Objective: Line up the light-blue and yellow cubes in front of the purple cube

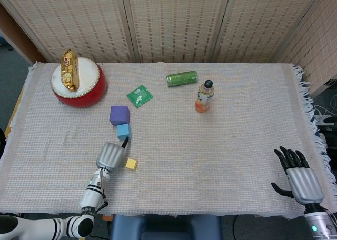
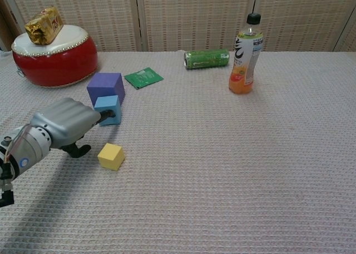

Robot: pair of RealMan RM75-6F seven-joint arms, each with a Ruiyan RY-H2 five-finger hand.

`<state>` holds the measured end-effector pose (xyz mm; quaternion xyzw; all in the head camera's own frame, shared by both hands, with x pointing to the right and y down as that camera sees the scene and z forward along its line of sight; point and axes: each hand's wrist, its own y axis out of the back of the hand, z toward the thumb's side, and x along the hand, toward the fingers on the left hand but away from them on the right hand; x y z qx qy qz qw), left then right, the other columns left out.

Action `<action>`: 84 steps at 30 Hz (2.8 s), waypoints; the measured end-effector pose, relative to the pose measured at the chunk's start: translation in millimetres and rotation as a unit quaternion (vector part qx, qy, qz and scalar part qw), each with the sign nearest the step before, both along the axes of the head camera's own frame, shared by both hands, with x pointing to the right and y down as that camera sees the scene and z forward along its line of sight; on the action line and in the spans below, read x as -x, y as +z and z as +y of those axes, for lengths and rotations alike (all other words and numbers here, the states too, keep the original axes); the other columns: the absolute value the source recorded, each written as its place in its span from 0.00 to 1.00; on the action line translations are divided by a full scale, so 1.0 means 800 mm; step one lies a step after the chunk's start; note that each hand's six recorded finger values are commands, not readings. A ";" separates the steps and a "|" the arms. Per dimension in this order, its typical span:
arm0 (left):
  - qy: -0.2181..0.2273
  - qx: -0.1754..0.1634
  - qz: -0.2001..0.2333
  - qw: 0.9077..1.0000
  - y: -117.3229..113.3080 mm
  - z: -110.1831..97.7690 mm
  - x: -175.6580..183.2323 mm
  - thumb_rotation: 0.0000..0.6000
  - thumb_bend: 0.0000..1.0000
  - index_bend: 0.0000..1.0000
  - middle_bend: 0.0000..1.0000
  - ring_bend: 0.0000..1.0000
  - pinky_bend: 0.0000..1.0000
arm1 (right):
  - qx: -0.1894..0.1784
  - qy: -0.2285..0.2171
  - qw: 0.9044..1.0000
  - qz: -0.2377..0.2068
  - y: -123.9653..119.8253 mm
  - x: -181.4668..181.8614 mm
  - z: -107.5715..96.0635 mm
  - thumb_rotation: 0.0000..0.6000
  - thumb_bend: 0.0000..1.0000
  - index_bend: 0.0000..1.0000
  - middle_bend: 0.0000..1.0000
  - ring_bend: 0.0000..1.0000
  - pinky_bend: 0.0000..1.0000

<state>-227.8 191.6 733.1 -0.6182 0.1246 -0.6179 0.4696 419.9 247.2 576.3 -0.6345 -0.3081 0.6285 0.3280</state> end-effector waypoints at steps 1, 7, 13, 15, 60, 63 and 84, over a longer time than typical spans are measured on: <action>-0.003 0.000 -0.002 1.000 0.001 -0.002 0.002 1.00 0.41 0.09 1.00 1.00 1.00 | 0.000 0.000 1.000 0.000 0.000 0.000 0.000 0.83 0.00 0.00 0.00 0.00 0.00; -0.009 0.003 -0.010 1.000 0.006 -0.005 0.007 1.00 0.41 0.09 1.00 1.00 1.00 | 0.001 0.000 1.000 0.001 0.000 0.000 0.000 0.83 0.00 0.00 0.00 0.00 0.00; -0.017 0.000 -0.013 1.000 0.007 -0.010 0.012 1.00 0.41 0.10 1.00 1.00 1.00 | 0.001 0.000 1.000 0.002 0.001 0.000 0.000 0.83 0.00 0.00 0.00 0.00 0.00; -0.020 -0.001 -0.016 1.000 0.007 -0.012 0.015 1.00 0.41 0.10 1.00 1.00 1.00 | 0.002 0.000 1.000 0.002 0.001 0.000 0.000 0.83 0.00 0.00 0.00 0.00 0.00; 0.070 -0.067 -0.100 0.990 0.020 -0.031 -0.024 1.00 0.42 0.14 1.00 1.00 1.00 | 0.000 0.003 1.000 -0.003 -0.007 -0.002 0.000 0.83 0.00 0.00 0.00 0.00 0.00; 0.066 -0.067 -0.110 0.989 0.021 -0.032 -0.019 1.00 0.42 0.16 1.00 1.00 1.00 | 0.000 0.004 1.000 -0.002 -0.007 -0.003 0.000 0.83 0.00 0.00 0.00 0.00 0.00; 0.051 -0.063 -0.132 0.988 0.017 -0.036 -0.005 1.00 0.43 0.23 1.00 1.00 1.00 | 0.000 0.003 1.000 -0.002 -0.008 -0.002 0.001 0.83 0.00 0.00 0.00 0.00 0.00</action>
